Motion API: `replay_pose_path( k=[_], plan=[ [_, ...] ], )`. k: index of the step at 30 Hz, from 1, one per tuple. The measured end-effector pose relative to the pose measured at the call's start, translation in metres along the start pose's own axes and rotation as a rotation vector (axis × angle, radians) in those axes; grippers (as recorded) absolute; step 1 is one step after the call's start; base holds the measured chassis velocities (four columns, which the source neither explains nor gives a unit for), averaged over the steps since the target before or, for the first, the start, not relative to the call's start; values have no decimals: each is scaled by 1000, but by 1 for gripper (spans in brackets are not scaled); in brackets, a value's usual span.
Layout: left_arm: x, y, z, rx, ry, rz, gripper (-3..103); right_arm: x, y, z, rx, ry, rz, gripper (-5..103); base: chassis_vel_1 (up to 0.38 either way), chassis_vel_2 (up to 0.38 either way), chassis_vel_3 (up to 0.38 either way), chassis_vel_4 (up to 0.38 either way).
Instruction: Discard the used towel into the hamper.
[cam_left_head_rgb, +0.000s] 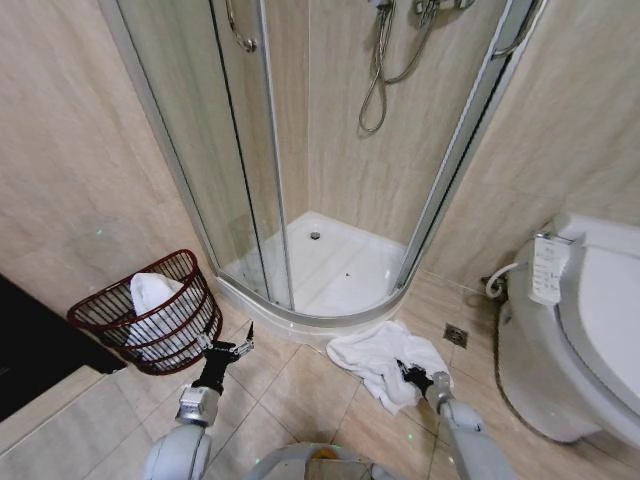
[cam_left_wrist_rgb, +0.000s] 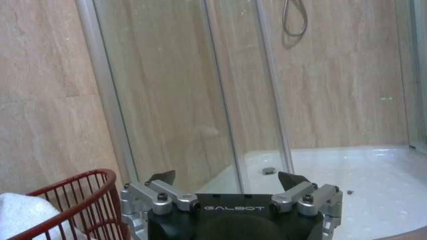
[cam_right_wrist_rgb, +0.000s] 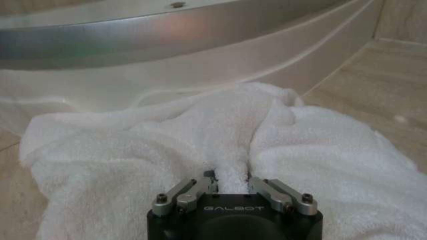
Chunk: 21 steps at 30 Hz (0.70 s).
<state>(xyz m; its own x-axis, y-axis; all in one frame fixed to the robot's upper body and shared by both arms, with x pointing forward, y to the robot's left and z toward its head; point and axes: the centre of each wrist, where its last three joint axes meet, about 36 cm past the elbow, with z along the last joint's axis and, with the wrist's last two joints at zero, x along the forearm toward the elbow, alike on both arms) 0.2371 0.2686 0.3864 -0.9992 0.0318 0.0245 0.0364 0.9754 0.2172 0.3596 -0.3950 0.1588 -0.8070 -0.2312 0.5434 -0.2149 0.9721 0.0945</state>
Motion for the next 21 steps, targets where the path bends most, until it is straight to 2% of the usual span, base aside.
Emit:
replay_pose_path(
  k=[3,4,7,8,11,12,21],
  plan=[
    [-1,-4,0,11,-10,4,100,23,18,-24,-23,-128,56,14,0,0,0,0],
    [-1,-4,0,11,-10,4,100,23,18,-24,-23,-128,56,14,0,0,0,0],
    [-2,-10,0,26,-18,11,100,57,38,-48,-28,-239,98,14,0,0,0,0],
    [-2,-10,0,26,-18,11,100,57,38,-48,-28,-239,98,14,0,0,0,0],
    [-2,-19,1,39,-23,26,100,97,62,-80,-3,-360,142,14,0,0,0,0],
    [-2,-19,1,39,-23,26,100,97,62,-80,-3,-360,142,14,0,0,0,0],
    [-4,-31,0,64,-46,49,100,190,117,-149,64,-598,237,14,0,0,0,0]
  ],
)
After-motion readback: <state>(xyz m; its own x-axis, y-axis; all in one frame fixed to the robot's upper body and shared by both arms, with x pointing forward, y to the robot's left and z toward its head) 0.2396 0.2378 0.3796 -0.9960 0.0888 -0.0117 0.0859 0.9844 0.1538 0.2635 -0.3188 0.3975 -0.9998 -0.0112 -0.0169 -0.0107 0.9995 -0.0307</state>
